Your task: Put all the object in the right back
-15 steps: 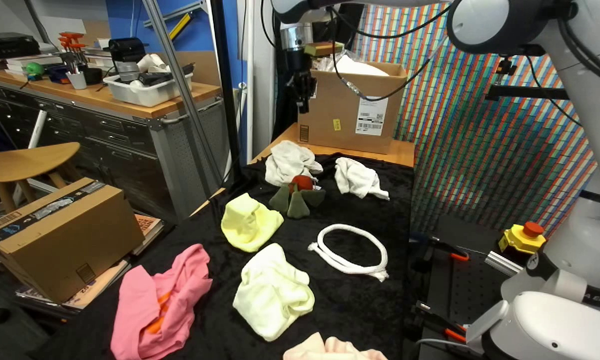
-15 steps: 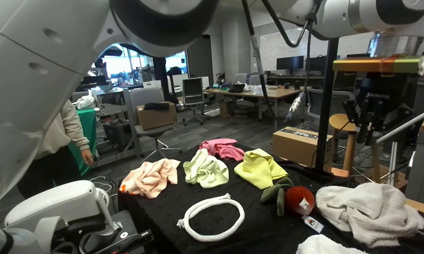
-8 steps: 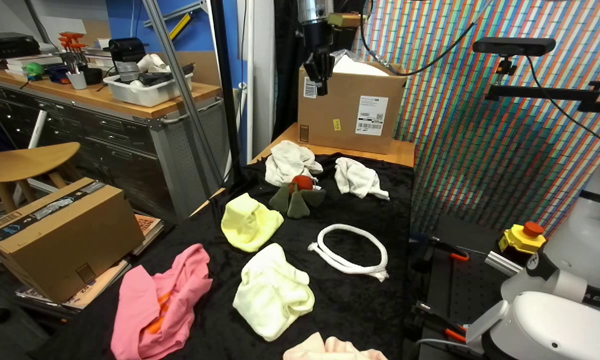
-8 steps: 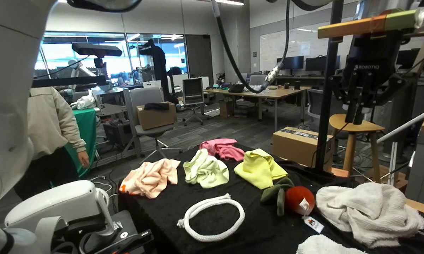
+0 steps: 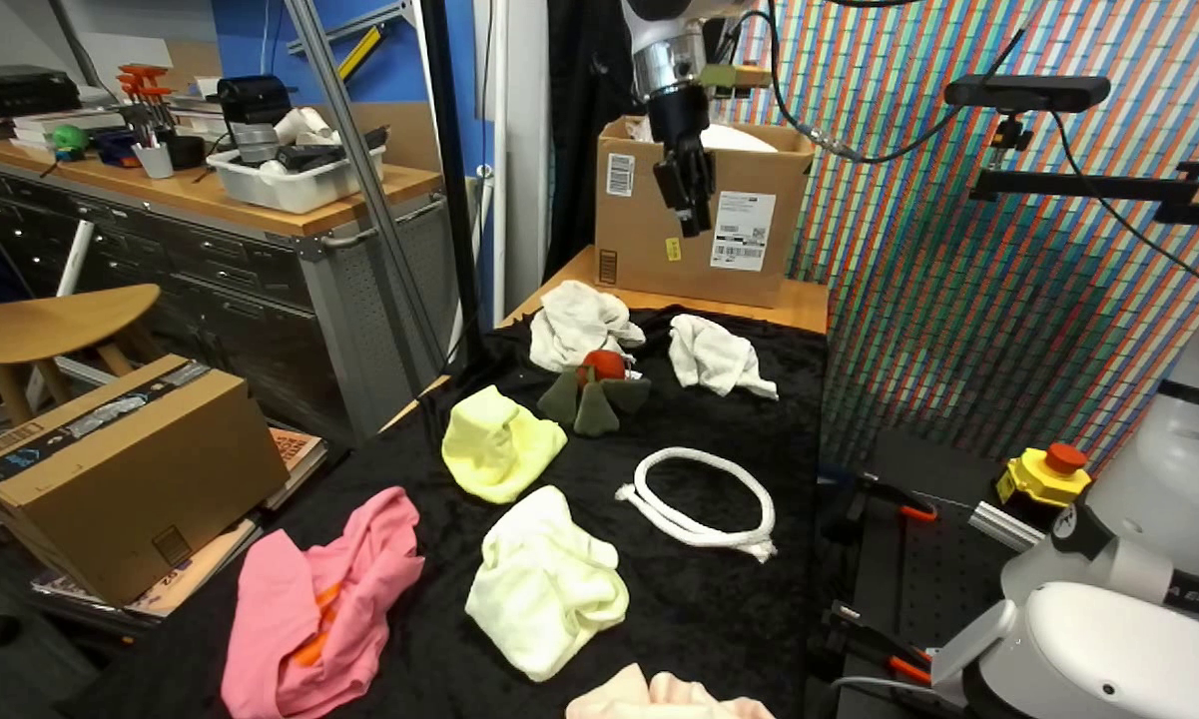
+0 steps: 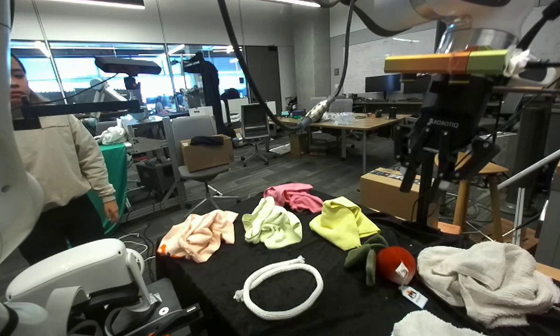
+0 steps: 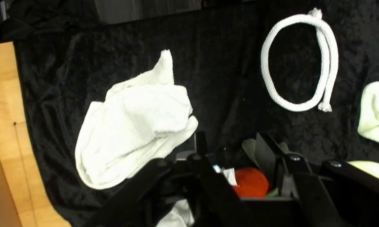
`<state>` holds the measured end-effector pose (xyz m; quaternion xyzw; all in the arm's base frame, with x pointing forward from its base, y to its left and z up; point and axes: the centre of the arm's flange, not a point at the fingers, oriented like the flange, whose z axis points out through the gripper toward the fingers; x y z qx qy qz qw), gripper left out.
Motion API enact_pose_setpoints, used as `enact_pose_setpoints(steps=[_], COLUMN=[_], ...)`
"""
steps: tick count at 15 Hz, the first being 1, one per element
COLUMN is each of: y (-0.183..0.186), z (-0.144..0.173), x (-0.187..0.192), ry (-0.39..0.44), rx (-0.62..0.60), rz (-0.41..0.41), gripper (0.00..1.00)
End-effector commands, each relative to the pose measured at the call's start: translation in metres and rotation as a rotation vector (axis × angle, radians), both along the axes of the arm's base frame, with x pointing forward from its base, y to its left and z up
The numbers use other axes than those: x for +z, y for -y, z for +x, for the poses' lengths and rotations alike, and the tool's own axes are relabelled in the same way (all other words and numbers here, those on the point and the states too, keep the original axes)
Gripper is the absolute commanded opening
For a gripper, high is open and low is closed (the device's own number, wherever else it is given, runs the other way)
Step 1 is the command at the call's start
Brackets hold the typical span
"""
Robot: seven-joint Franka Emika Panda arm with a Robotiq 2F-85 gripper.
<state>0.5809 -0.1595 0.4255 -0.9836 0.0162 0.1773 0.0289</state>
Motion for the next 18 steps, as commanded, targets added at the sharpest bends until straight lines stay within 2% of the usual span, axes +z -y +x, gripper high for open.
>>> enact_pose_setpoints(steps=[1, 4, 5, 8, 11, 18], y=[-0.011, -0.014, -0.015, -0.013, -0.007, 0.035], z=[-0.035, -0.046, -0.048, -0.049, -0.042, -0.032], x=[-0.045, -0.084, -0.097, -0.132, -0.161, -0.203], ry=[-0.054, -0.090, -0.097, -0.112, -0.079, -0.029], rx=[0.036, 0.051, 0.050, 0.000, -0.042, -0.098], rz=[0.065, 0.129, 0.146, 0.167, 0.161, 0.045], gripper=[0.72, 0.96, 1.00, 1.00, 1.00, 1.00])
